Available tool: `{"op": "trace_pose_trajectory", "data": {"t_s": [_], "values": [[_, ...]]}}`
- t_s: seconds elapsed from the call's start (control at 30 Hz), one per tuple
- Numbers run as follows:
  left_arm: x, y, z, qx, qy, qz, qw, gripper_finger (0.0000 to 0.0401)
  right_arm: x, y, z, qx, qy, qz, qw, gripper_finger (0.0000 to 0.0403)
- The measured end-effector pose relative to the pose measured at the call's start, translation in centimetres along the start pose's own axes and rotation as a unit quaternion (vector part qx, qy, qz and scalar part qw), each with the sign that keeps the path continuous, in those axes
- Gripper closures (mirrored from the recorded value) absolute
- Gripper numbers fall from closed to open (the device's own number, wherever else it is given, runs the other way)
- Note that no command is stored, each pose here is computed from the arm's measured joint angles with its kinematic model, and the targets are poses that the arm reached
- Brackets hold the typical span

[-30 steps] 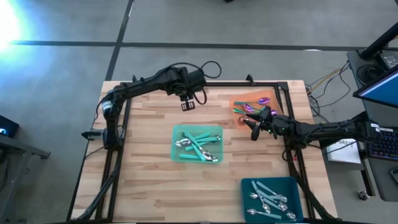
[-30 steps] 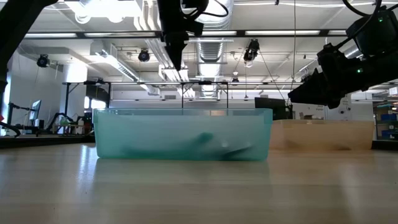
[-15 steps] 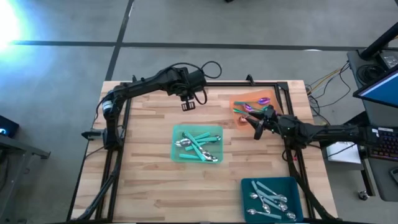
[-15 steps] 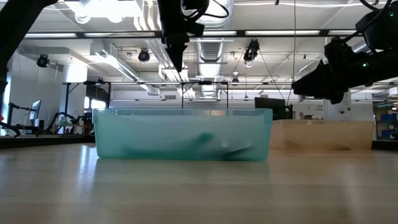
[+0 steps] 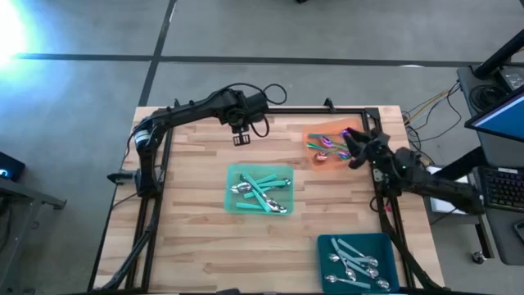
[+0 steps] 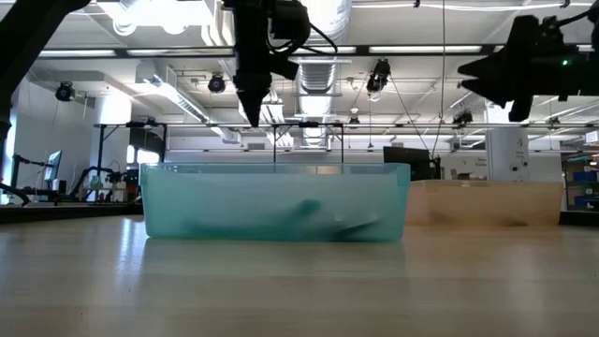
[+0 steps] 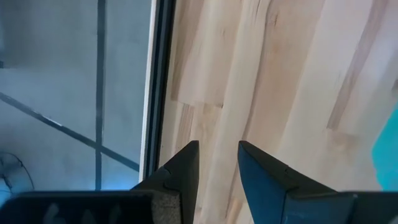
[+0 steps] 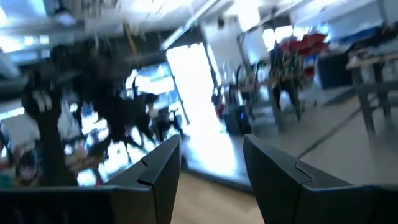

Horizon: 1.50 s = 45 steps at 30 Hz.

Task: Sort silverware by color (type)
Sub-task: Return to Home Position

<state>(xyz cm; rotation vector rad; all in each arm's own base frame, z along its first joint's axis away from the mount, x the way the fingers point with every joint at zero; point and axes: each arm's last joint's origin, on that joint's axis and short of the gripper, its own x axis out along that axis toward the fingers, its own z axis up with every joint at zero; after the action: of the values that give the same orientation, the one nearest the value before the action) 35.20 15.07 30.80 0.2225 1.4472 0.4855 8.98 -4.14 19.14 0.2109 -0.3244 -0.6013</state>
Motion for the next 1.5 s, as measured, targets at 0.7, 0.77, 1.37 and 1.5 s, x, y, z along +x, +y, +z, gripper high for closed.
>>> {"op": "trace_pose_trajectory", "data": {"t_s": [0.7,0.77,1.37,1.5], "values": [[3.7,9.0,-3.1,-0.132,0.014,0.033,0.991,0.0306,-0.4,-1.7,1.3,-0.015,-0.068,-0.082,0.994,0.0239],[4.2,10.2,-4.0,-0.151,0.024,0.036,0.988,0.0306,-0.4,-1.7,1.2,-0.016,-0.066,-0.083,0.994,0.0239],[6.7,9.5,-12.7,-0.236,0.035,-0.008,0.971,0.0306,-0.1,-1.8,0.8,-0.02,-0.043,-0.088,0.995,0.0239],[6.4,7.0,-14.9,-0.28,-0.044,-0.023,0.959,0.0306,-0.1,-1.8,0.8,-0.02,-0.043,-0.088,0.995,0.0239]]}}
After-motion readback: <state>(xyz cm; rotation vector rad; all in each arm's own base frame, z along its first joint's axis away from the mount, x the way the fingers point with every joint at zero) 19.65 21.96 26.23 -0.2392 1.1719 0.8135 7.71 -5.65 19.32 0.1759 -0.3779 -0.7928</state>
